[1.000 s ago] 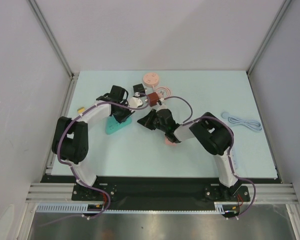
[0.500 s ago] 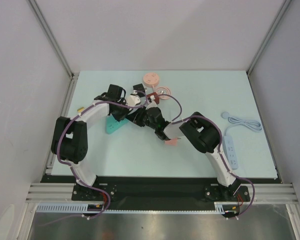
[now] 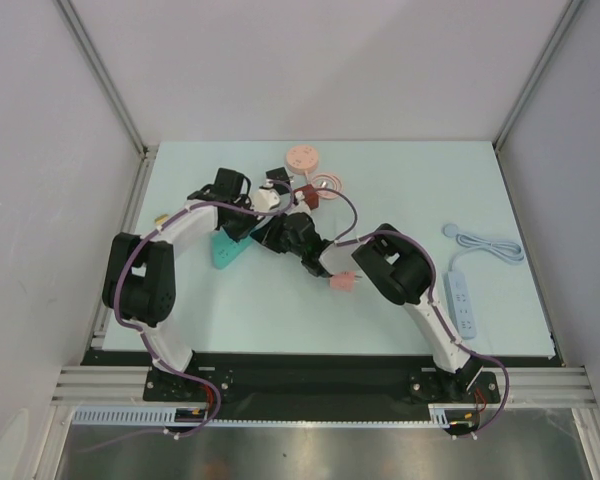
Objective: Insert the plug
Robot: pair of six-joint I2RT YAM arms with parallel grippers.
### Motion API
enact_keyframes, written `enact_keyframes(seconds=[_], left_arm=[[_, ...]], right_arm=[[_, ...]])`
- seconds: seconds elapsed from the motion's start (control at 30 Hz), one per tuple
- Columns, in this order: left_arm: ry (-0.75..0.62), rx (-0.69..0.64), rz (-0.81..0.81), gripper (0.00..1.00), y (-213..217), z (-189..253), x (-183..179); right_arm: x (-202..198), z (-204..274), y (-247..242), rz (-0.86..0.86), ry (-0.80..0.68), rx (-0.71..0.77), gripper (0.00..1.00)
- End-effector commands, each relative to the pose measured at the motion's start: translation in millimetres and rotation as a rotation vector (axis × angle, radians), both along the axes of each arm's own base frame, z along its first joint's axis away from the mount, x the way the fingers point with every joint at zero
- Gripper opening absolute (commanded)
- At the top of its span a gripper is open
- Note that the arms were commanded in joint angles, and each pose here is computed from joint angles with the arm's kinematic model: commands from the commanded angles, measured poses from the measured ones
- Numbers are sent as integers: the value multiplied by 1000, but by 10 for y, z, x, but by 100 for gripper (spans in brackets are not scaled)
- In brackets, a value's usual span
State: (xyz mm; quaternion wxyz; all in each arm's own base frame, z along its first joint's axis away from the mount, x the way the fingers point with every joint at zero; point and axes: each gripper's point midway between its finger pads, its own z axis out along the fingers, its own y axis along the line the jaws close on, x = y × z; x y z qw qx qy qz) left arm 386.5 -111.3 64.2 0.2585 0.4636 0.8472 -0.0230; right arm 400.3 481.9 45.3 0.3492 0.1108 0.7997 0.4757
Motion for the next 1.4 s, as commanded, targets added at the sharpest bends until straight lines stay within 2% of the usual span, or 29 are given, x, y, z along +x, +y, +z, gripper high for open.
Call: enact_keyframes(seconds=[0.0, 0.1, 0.37, 0.57, 0.67, 0.83, 1.0, 1.1, 1.2, 1.23, 1.27, 1.33, 1.37], left_arm=[[-30, -23, 6, 0, -29, 89, 132], [-33, -12, 16, 0, -3, 83, 150], [-83, 41, 106, 0, 260, 160, 294], [-94, 77, 195, 0, 485, 139, 391], [-92, 52, 233, 0, 529, 125, 413], [-57, 3, 259, 0, 479, 58, 436], [38, 16, 315, 0, 499, 10, 338], [5, -41, 333, 0, 433, 261, 317], [-54, -134, 340, 0, 298, 681, 280], [-66, -163, 330, 0, 241, 794, 254], [-105, -206, 314, 0, 177, 1017, 223], [-119, -308, 274, 0, -55, 1272, 148], [-142, -384, 256, 0, -169, 1515, 72]], right_arm=[[131, -123, -2, -45, 4, -34, 34], [164, -173, 27, -50, 20, -46, 33], [182, -427, 94, -35, 86, -154, 22], [153, -579, 153, 1, 114, -175, 21], [141, -588, 193, 12, 114, -171, 21], [115, -610, 210, 22, 115, -170, 21], [73, -530, 264, 67, 95, -142, 22], [40, -254, 269, 149, 36, -83, 27], [10, 290, 52, 229, -80, 47, 37], [79, 648, -99, 228, -138, 91, 43], [-47, 524, -271, 243, -114, 78, 45], [-219, 1007, -478, 308, -241, 149, 55], [-318, 845, -737, 310, -223, 134, 57]])
